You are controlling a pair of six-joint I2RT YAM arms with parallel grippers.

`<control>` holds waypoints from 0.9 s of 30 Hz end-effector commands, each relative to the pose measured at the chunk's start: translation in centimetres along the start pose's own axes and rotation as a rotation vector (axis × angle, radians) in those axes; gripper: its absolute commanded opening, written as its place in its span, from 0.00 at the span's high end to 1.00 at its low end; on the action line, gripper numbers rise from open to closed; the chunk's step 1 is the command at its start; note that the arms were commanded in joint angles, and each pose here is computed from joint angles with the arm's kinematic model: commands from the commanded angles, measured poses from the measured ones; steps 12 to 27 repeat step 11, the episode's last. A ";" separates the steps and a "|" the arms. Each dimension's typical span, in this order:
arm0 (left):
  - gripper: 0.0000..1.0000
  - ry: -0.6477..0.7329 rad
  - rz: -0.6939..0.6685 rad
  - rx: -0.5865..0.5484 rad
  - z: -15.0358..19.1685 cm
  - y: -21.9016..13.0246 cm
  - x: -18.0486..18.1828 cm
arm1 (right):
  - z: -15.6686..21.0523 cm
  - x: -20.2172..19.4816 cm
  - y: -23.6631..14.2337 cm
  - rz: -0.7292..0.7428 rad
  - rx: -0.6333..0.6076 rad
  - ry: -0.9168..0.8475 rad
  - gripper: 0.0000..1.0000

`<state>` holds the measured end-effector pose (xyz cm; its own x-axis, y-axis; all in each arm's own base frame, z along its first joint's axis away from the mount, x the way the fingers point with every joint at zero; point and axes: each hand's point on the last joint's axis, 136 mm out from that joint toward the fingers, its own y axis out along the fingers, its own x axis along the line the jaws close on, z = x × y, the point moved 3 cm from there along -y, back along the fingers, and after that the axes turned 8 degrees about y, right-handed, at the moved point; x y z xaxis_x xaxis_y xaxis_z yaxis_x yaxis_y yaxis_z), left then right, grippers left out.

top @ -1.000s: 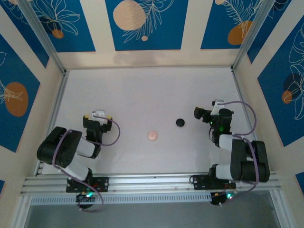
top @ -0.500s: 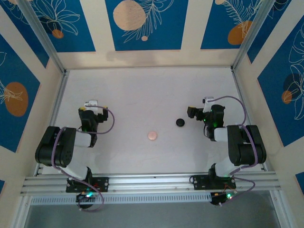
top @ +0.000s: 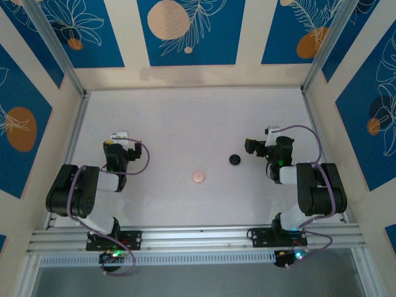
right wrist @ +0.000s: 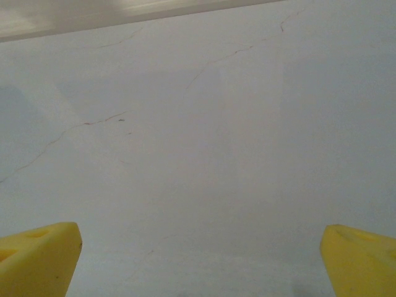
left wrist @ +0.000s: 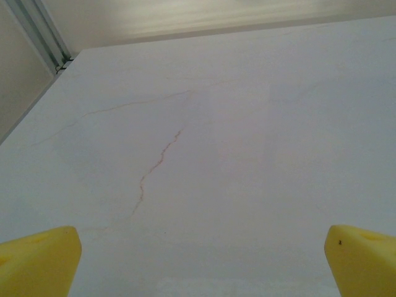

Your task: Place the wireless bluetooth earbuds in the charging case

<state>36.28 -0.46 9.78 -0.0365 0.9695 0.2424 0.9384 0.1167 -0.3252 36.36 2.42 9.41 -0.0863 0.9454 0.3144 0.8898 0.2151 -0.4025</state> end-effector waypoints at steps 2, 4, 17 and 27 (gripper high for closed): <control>0.00 -0.018 0.010 -0.022 -0.6 0.0 0.0 | -1.1 0.4 -0.1 -0.019 -0.034 -0.034 0.01; 0.00 -0.019 0.011 -0.018 -0.6 0.1 0.0 | -1.1 0.4 -0.1 -0.019 -0.034 -0.035 0.01; 0.00 -0.020 0.001 -0.023 -0.5 -0.1 0.2 | -1.1 0.4 -0.1 -0.018 -0.036 -0.035 0.01; 0.00 -0.020 0.001 -0.023 -0.5 -0.1 0.2 | -1.1 0.4 -0.1 -0.018 -0.036 -0.035 0.01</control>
